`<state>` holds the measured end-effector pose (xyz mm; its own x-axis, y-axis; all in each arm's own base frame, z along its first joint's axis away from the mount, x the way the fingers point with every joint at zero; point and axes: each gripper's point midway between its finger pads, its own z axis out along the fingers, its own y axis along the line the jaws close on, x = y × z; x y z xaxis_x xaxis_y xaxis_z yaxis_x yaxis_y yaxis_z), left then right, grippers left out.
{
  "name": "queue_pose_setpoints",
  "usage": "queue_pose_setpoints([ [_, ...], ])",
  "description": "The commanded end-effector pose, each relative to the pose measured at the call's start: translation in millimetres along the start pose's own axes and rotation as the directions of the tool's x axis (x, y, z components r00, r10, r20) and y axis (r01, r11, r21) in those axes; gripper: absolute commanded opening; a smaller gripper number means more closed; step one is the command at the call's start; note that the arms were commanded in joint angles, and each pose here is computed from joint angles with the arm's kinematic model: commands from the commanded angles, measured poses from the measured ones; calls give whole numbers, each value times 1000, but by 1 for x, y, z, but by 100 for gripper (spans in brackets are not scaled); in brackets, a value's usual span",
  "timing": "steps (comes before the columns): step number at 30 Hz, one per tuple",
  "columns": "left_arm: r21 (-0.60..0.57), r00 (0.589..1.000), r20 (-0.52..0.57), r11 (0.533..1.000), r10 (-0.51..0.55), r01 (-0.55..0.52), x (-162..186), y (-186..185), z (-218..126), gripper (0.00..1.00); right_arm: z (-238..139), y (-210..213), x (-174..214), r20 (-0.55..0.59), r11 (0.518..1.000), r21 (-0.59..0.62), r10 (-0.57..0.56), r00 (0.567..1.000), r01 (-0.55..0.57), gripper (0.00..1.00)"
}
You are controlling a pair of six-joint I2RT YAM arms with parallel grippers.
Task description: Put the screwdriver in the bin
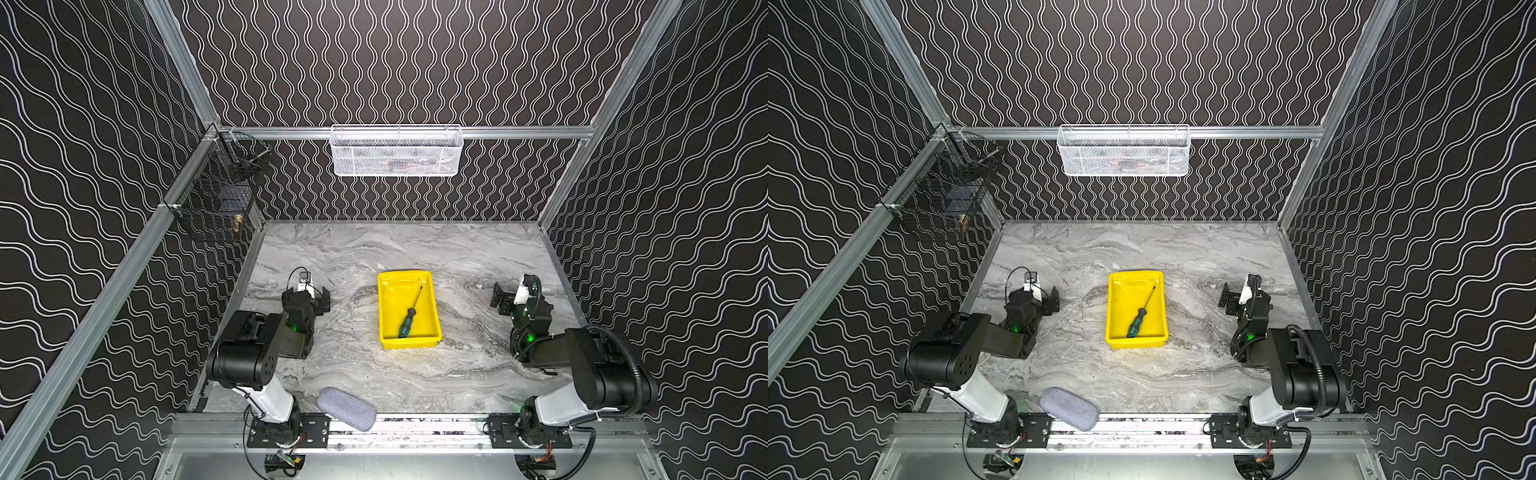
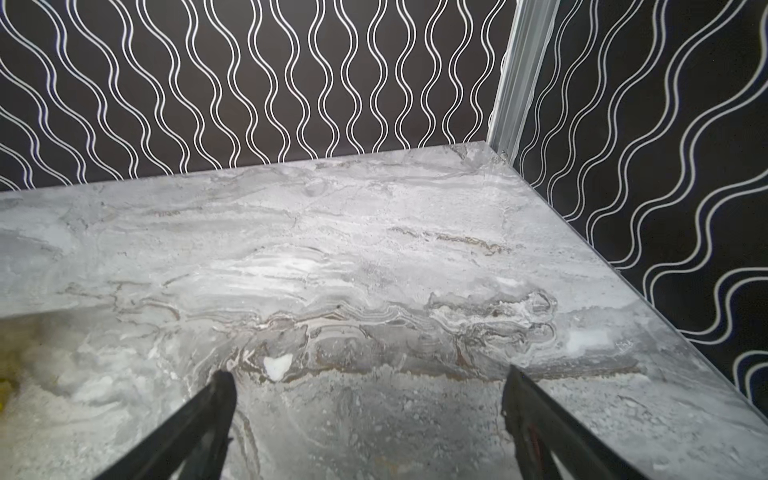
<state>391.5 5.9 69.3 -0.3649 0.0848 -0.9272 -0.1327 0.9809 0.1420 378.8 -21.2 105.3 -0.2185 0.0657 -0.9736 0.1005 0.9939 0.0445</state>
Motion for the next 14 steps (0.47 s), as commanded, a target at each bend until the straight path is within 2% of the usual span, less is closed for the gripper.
queue_pose_setpoints([
  [1,-30,999,39,999,10,-9,-9,5,-1,99,-1,-1,-12,54,1000,3,8,999,-8,100],
  [14,-34,999,44,999,8,-6,-11,6,-1,99,2,0,-11,41,1000,-12,17,999,-17,100],
])
